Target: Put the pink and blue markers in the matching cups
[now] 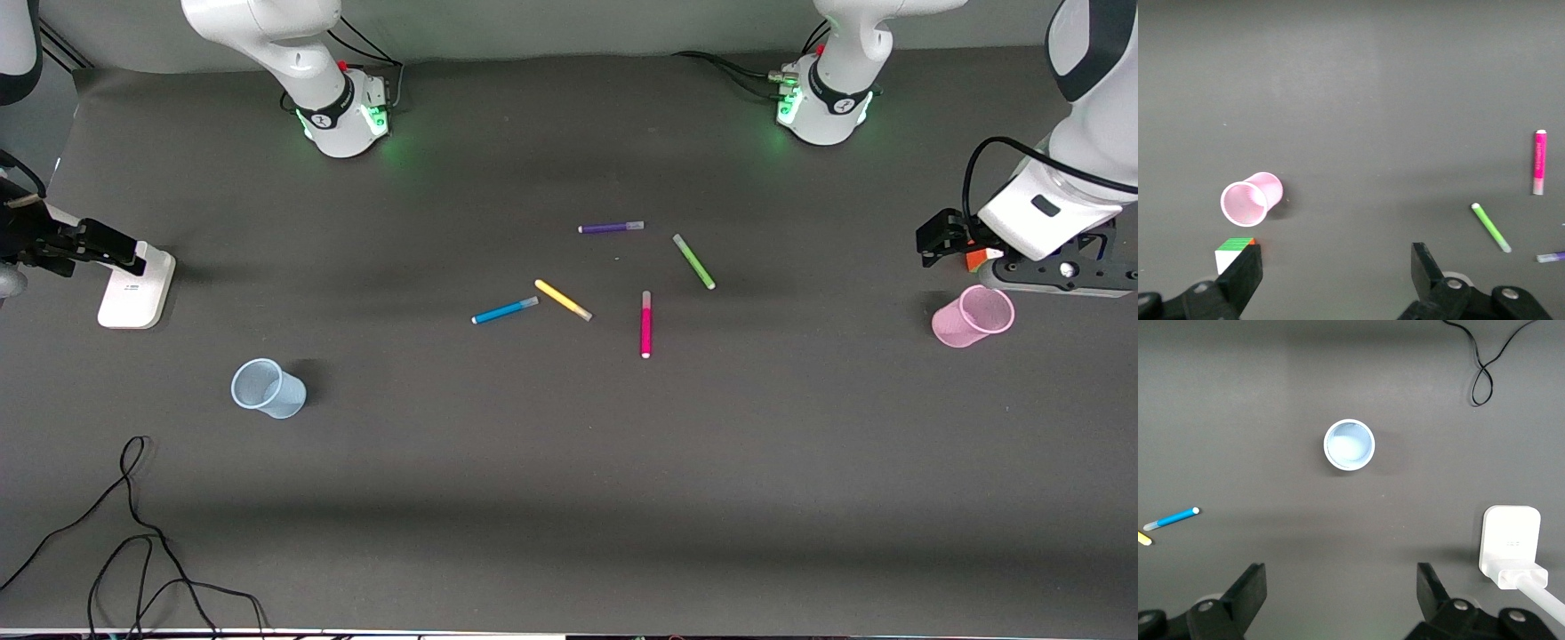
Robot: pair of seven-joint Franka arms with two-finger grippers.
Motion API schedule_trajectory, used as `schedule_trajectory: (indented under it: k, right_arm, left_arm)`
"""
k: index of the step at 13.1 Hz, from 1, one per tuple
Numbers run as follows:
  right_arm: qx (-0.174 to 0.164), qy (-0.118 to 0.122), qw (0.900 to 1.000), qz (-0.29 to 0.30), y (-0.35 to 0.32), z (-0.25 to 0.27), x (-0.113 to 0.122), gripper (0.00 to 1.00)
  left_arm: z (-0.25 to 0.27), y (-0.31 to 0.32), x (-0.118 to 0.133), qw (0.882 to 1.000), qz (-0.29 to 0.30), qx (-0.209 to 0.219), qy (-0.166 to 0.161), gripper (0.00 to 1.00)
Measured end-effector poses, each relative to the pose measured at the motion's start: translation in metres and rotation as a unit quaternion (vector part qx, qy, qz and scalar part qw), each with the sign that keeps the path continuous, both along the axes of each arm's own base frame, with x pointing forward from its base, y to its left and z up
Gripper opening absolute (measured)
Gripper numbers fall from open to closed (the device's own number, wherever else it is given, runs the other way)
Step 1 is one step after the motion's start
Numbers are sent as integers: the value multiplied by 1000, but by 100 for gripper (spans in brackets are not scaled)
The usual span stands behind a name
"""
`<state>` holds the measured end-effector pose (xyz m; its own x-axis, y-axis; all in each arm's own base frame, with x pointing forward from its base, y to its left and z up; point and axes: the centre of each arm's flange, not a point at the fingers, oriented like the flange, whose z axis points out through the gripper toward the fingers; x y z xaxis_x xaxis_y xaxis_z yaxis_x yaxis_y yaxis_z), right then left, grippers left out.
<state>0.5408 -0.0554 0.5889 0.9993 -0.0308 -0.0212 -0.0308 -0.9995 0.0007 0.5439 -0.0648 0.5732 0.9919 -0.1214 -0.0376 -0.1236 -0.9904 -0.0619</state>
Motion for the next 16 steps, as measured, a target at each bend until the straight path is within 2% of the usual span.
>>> schedule_trajectory:
  k: [4,8,12,16]
  right_arm:
    - [0,2,1000,2,2,-1,0,100]
    - [-1,6,1000,3,43,-2,2,100]
    - [-5,13,999,-52,112,-8,-3,100]
    - [-1,24,990,-139,191,-16,-16,100]
  left_arm:
    - [-5,-2,-1,1000,2,-11,14,100]
    - [-14,-32,-3,999,-10,-27,27,100]
    - [-51,-117,-4,998,14,-34,41,99]
    - [-126,-204,1,998,8,-41,43,99]
